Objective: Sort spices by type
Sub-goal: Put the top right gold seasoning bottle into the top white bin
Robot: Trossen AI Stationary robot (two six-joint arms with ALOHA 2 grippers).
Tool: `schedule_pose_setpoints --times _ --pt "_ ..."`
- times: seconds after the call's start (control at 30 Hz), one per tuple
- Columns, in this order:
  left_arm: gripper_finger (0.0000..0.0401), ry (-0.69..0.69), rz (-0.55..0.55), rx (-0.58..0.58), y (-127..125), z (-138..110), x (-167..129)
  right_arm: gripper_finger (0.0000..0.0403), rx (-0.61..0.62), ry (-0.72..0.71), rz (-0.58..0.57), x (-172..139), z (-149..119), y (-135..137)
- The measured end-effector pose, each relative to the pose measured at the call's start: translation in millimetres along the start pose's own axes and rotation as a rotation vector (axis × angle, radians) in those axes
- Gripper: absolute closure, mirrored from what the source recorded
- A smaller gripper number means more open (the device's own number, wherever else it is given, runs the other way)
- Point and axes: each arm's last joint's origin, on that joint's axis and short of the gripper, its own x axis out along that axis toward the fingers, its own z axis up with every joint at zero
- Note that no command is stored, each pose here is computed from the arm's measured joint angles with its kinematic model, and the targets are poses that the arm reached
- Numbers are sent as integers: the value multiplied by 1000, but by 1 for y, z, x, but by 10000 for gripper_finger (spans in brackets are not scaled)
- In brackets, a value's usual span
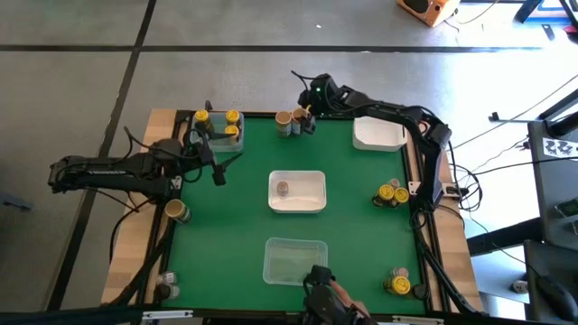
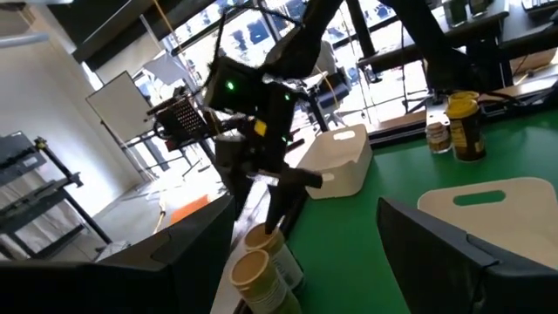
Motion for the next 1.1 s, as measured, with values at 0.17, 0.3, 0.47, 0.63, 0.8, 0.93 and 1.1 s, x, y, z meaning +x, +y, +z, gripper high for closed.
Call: schedule_pose_setpoints --times 0.17,0.3,0.47,0.63,0.8,0.93,1.1 --pt "122 0 0 -3 0 0 0 66 34 0 4 12 -6 -2" --pt "122 2 -1 -16 0 0 0 66 55 0 18 17 -8 -1" --pt "122 7 -3 -13 0 -1 0 66 54 -6 13 16 -7 -2" --pt "122 7 -3 -10 0 -1 0 66 61 21 11 10 4 -5" --pt "122 7 -3 -3 0 -1 0 66 60 77 43 -2 18 -2" --pt "122 7 -3 -3 0 -1 0 66 54 126 75 -2 17 9" --pt "122 7 -4 -3 0 -1 0 66 50 169 33 4 10 11"
